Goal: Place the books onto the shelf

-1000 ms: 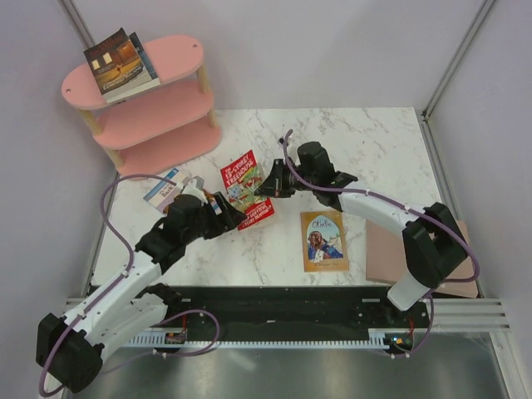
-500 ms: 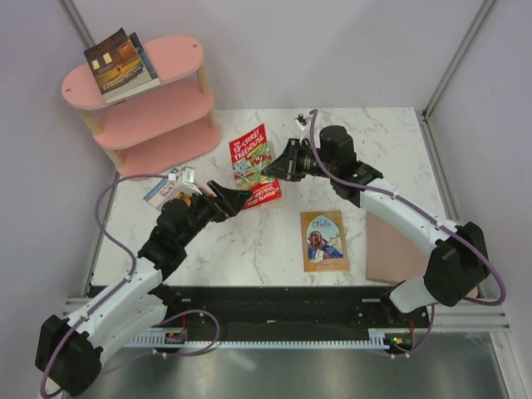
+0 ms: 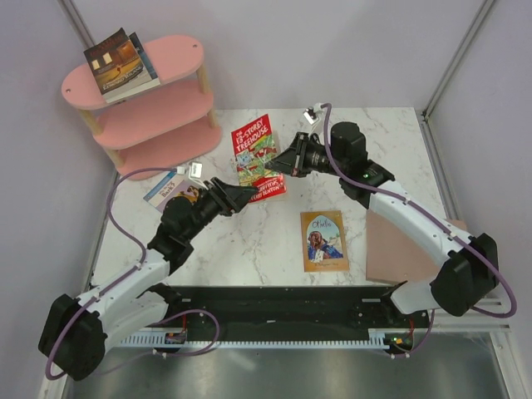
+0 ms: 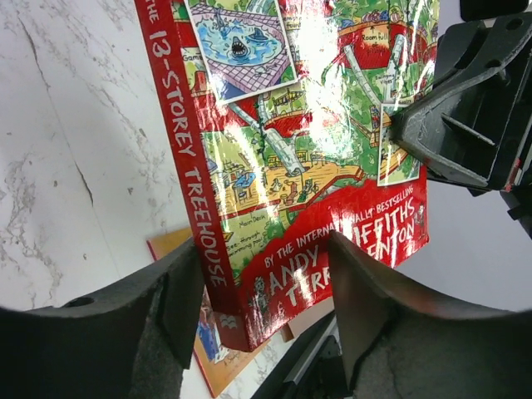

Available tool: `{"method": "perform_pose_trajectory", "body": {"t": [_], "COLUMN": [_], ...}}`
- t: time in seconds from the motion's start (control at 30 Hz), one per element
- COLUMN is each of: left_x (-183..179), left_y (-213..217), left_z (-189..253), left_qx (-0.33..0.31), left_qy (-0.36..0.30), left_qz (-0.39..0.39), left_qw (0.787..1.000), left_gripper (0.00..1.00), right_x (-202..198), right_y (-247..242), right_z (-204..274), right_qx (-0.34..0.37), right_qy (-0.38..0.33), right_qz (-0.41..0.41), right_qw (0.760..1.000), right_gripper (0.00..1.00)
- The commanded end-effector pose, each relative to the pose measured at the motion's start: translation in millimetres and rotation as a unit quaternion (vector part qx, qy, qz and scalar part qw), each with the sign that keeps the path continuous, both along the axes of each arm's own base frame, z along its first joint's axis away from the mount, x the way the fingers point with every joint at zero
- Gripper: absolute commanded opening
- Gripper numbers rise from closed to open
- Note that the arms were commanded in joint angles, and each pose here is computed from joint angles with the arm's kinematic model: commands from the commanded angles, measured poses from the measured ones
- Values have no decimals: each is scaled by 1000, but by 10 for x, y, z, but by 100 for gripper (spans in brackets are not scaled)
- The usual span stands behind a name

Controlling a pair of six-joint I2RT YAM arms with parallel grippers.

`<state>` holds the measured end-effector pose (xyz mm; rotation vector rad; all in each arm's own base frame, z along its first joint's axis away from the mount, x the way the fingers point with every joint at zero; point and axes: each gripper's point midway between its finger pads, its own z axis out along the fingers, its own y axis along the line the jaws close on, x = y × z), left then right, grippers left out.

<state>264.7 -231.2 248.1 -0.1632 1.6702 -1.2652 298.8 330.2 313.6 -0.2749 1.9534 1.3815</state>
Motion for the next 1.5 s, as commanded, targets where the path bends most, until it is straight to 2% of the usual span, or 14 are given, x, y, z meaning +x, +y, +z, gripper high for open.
{"method": "perform_pose_trajectory", "body": {"t": [0.0, 0.2, 0.23, 0.33, 0.4, 0.43, 0.47, 0.57, 0.67, 0.8, 0.93, 1.2, 1.27, 1.47], "left_x": [-151, -242, -257, -278, -274, -279, -276, -264, -271, -293, -275, 1, 2, 250], "left_y": [-170, -164, -161, -143, -127, -112, -101, -72, -43, 11, 58, 238, 317, 547], "left_z": [213, 225, 231, 231, 274, 254, 283, 416, 788, 1199, 1563, 2202, 2576, 2994], "left_qx": [-33, -34, -35, -32, -29, -19, -15, 8, 18, 31, 48, 127, 108, 108], "left_qy": [-33, -35, -35, -32, -37, -30, -32, -35, -58, -90, -110, -82, -100, -93], "left_qz": [-47, -49, -50, -49, -45, -42, -40, -32, -28, -20, -8, 46, 39, 40], "left_qw": [998, 998, 998, 998, 998, 998, 999, 999, 998, 995, 993, 988, 988, 989], "left_gripper": [62, 43, 28, 2, 2, 2, 2, 2, 2, 2, 2, 2, 2, 2], "right_x": [-40, 3, 9, 25, 25, 28, 41, 81, 117, 121, 111, 56, 27, -56], "right_y": [-77, -96, -97, -102, -101, -106, -114, -165, -233, -300, -413, -659, -704, -789], "right_z": [617, 636, 629, 611, 591, 585, 567, 462, 316, 130, 41, -387, -520, -797], "right_qx": [55, 56, 57, 58, 57, 55, 53, 40, 25, 8, -16, -96, -111, -152], "right_qy": [-69, -72, -72, -70, -71, -73, -72, -73, -67, -55, -64, -56, -52, -52], "right_qz": [-10, -18, -19, -23, -22, -24, -27, -42, -58, -65, -83, -115, -116, -123], "right_qw": [996, 996, 996, 996, 996, 996, 996, 996, 996, 996, 994, 987, 986, 979], "right_gripper": [0, 0, 0, 0, 4, 12, 34, 72, 90, 98, 98, 98, 98, 98]}}
